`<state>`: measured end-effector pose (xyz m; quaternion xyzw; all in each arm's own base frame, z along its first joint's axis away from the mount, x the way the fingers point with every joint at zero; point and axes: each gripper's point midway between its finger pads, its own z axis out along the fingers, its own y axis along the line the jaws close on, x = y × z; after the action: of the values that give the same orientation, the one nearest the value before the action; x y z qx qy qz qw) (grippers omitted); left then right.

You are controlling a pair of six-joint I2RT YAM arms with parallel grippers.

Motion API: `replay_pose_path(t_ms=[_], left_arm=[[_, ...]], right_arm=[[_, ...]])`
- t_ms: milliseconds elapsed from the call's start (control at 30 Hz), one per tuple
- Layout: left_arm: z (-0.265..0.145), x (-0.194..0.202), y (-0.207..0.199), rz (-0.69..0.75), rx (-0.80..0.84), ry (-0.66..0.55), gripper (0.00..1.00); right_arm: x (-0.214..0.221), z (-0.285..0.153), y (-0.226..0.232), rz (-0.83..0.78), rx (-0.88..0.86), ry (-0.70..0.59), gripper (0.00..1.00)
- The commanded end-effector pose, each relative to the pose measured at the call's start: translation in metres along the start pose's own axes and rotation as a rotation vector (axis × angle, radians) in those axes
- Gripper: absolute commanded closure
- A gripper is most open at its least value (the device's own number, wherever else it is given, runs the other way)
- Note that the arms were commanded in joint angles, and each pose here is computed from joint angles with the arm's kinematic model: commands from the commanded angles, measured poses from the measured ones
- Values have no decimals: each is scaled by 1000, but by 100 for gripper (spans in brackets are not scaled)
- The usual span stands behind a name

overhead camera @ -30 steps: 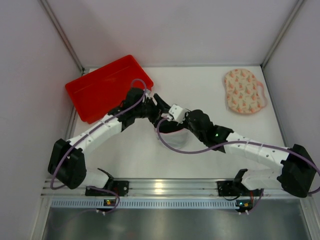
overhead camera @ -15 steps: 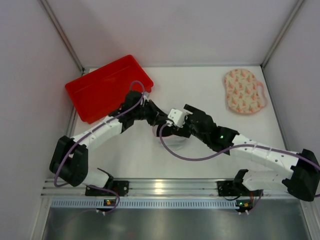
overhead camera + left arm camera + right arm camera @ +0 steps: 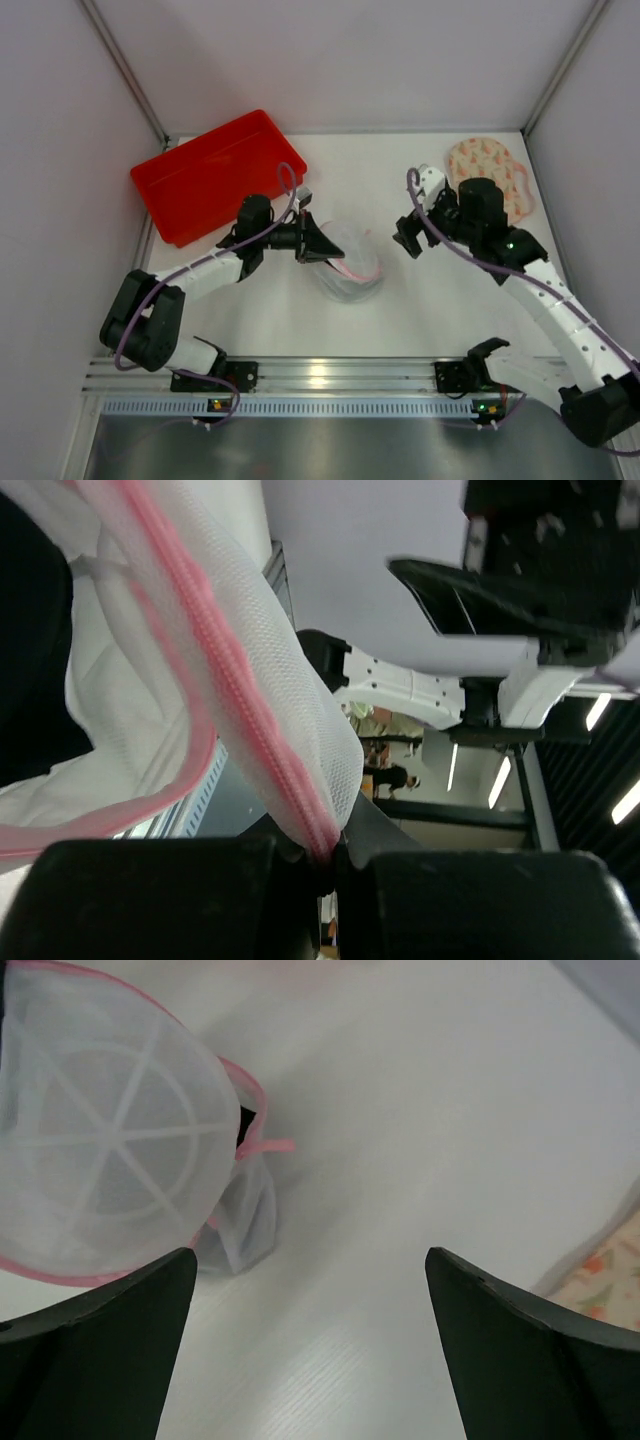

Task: Place the bra in the laundry bag and zip it closed
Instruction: Close the laundry bag at the center of the board.

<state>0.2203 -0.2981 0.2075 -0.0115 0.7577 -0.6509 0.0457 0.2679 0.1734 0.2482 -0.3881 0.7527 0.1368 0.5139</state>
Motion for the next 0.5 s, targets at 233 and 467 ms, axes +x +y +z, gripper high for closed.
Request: replay_pose_path(t_ms=[233,467], left_arm=[[-11,19,-41,358,184,170,100],[-13,26,-28,461,223,288,100]], right_arm=[[36,16,44,753,-529,122,11],[46,38,46,987,-582,81,20]])
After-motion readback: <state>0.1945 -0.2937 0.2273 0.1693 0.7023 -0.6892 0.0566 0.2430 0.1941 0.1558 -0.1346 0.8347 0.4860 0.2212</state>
